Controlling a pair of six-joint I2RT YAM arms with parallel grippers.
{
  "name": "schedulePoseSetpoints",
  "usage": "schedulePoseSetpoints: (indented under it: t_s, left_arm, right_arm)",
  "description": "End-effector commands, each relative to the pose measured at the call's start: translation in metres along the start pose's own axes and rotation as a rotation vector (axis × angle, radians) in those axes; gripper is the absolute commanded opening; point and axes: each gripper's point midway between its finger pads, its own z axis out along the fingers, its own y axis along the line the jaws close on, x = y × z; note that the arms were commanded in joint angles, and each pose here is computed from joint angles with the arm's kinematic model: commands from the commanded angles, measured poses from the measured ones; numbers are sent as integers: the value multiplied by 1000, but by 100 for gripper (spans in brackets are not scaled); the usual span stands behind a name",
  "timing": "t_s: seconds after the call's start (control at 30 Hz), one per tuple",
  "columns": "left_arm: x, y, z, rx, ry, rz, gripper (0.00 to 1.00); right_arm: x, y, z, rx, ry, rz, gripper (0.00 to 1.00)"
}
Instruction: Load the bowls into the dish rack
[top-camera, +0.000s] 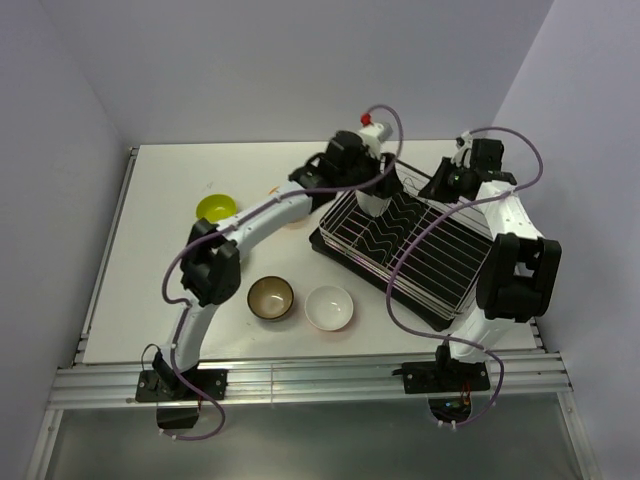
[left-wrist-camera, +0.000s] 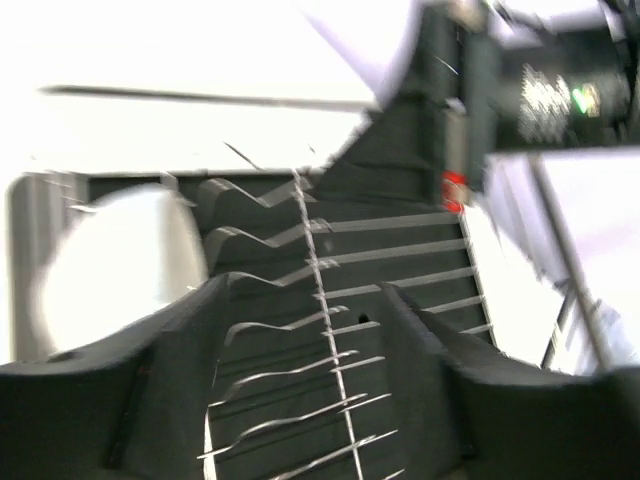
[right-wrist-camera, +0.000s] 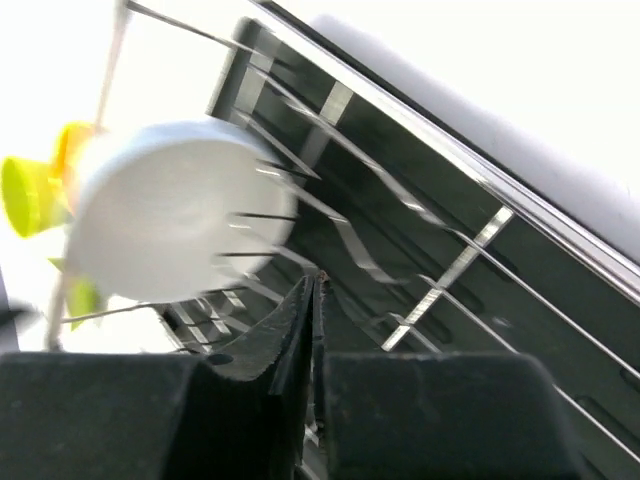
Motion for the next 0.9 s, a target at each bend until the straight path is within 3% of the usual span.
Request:
schedulePoseSetpoints:
  t_s: [0.0,0.07,0.17,0.2,0.27,0.47,0.87]
  left_arm:
    - [-86,-23,-60,88,-144,-36,69]
    - [-94,-14,-71,66,-151,-69,71]
    - [-99,7,-83,2,-166,-96,72]
    - [-98,15,-85,-22,-165,-97,71]
    - [-97,32,-92,-69,-170,-105,72]
    - [-87,61,-104,-165,-163,-129,73]
    - [-59,88,-108,-248,-137,-154,75]
  right_arm:
    - [-51,56,-40,-101,-175,-132,11]
    - [-58,74,-50,-144,-196,-141,15]
    - [-62,103,-52,-198,-203,-135,30]
    - [-59,116,-49,-224,-193,-120,40]
    - [-54,129,-38,-257,-160,-103,48]
    - [-18,161,3,-345,-25,9,48]
    - [6,158,28,-273,2,77,49]
